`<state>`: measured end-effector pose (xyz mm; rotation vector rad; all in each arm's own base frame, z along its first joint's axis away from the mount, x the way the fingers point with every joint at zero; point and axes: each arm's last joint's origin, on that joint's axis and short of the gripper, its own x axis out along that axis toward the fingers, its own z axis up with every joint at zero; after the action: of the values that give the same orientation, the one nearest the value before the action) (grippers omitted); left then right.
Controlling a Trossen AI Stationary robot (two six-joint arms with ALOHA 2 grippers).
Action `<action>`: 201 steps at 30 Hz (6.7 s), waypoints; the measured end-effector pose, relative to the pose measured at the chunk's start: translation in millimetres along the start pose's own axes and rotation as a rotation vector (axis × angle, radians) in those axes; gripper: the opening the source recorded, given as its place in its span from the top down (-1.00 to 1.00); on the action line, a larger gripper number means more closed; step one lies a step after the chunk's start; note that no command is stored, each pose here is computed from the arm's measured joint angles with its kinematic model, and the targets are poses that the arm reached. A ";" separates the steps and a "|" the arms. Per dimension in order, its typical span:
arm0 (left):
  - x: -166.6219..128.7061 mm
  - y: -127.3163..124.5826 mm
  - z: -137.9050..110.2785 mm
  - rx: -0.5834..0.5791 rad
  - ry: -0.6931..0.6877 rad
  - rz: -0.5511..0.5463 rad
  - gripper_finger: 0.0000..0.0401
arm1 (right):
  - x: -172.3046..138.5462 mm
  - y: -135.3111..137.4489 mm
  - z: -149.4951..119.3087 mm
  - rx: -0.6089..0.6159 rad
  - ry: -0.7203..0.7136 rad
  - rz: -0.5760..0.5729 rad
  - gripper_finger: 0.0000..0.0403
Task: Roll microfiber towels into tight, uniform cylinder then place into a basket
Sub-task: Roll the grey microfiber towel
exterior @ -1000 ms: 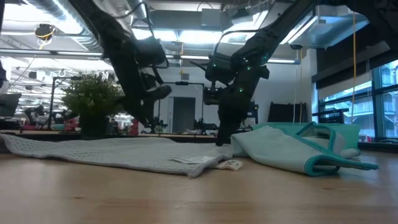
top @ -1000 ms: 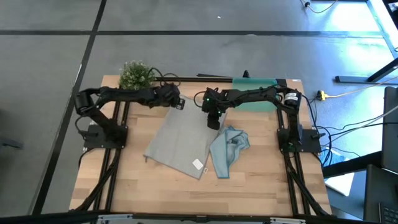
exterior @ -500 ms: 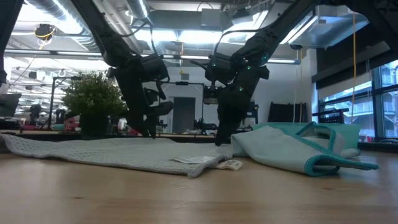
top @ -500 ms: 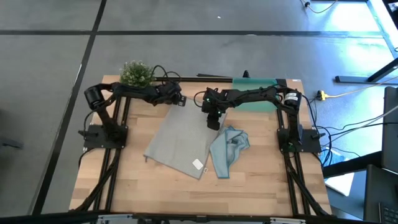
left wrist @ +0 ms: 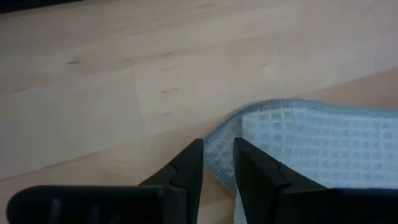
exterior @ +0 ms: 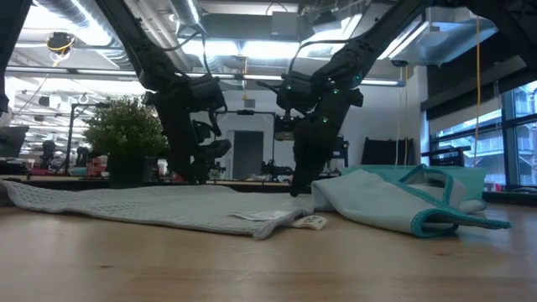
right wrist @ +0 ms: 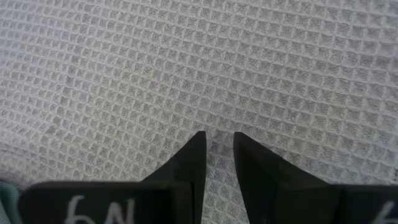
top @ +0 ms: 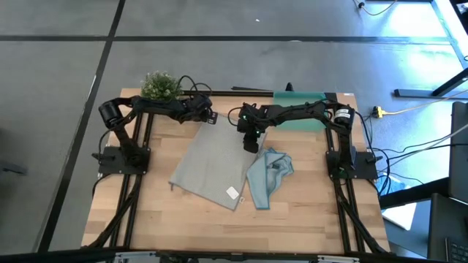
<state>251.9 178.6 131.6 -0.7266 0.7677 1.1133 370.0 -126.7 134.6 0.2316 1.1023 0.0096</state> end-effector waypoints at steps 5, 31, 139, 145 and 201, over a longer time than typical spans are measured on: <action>-0.1 2.4 -2.4 0.026 0.015 0.036 0.58 | 0.0 0.0 0.0 0.000 0.000 0.000 0.59; 7.3 29.6 -1.4 -0.006 0.058 0.247 0.58 | 0.1 0.0 -1.2 0.006 0.012 0.001 0.59; -126.3 -30.5 -201.2 -0.010 0.630 0.043 0.59 | -45.3 21.6 -8.4 -0.009 0.117 0.017 0.59; -126.3 -27.0 -200.7 0.052 0.613 0.066 0.80 | -45.0 23.6 -8.1 -0.012 0.118 0.018 0.59; -167.9 11.4 -159.6 0.536 0.515 0.300 1.00 | 9.5 194.3 8.0 -0.573 -0.198 0.233 0.52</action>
<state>171.9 -32.9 183.0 -0.4433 1.5830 0.9219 402.2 62.7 166.6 -0.1535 0.8307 0.4950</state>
